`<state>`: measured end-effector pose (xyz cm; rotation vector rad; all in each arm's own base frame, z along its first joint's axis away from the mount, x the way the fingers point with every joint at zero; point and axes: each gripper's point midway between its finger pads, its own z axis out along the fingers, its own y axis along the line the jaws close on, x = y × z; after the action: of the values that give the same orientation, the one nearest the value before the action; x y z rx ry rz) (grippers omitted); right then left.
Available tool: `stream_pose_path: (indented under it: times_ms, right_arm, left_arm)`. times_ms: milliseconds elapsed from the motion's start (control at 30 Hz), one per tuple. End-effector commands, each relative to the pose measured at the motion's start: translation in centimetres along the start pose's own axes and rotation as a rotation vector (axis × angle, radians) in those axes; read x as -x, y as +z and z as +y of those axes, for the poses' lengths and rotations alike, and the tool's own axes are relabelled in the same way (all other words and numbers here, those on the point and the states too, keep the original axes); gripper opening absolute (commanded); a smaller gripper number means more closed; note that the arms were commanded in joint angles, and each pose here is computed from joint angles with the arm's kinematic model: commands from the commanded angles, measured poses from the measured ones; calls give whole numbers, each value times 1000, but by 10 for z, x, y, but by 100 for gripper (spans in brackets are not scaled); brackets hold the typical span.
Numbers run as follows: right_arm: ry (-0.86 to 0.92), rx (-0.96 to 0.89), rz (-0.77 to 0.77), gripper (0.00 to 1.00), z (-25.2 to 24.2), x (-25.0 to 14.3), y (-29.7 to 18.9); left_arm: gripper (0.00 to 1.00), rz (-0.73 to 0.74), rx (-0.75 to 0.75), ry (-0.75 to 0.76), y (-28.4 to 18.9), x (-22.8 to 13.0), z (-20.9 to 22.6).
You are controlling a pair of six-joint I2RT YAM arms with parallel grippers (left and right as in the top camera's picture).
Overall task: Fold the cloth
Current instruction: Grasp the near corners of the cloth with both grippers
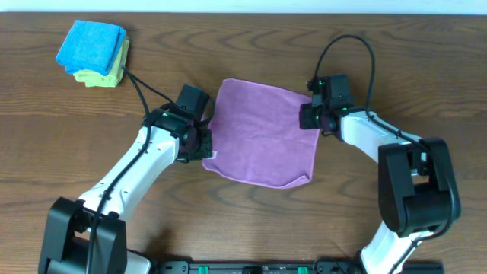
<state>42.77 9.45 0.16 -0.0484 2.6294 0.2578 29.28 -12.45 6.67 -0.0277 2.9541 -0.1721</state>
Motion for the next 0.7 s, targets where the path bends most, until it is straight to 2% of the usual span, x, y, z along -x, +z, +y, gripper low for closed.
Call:
stream_pose_path:
  times_ms: [0, 167, 400, 600, 633, 667]
  right_arm:
    - [-13, -18, -53, 1, -1, 23, -2]
    - [-22, 37, -114, 1, 11, 42, -6]
    - [-27, 189, -90, 1, 38, 39, -12]
    - [3, 247, -15, 2, 52, 25, -56]
    - [9, 244, 0, 4, 52, 22, -63]
    - [20, 244, 22, 15, 53, 16, -74]
  left_arm:
    - [6, -16, 14, 4, 3, 1, 0]
    - [6, -40, -20, -27, 19, -3, -8]
    - [6, -124, -108, 20, 34, 2, -31]
    - [6, -123, -108, 65, 35, -2, -38]
    - [6, -119, -106, 65, 36, -3, -37]
    - [6, -114, -104, 64, 36, -4, -36]
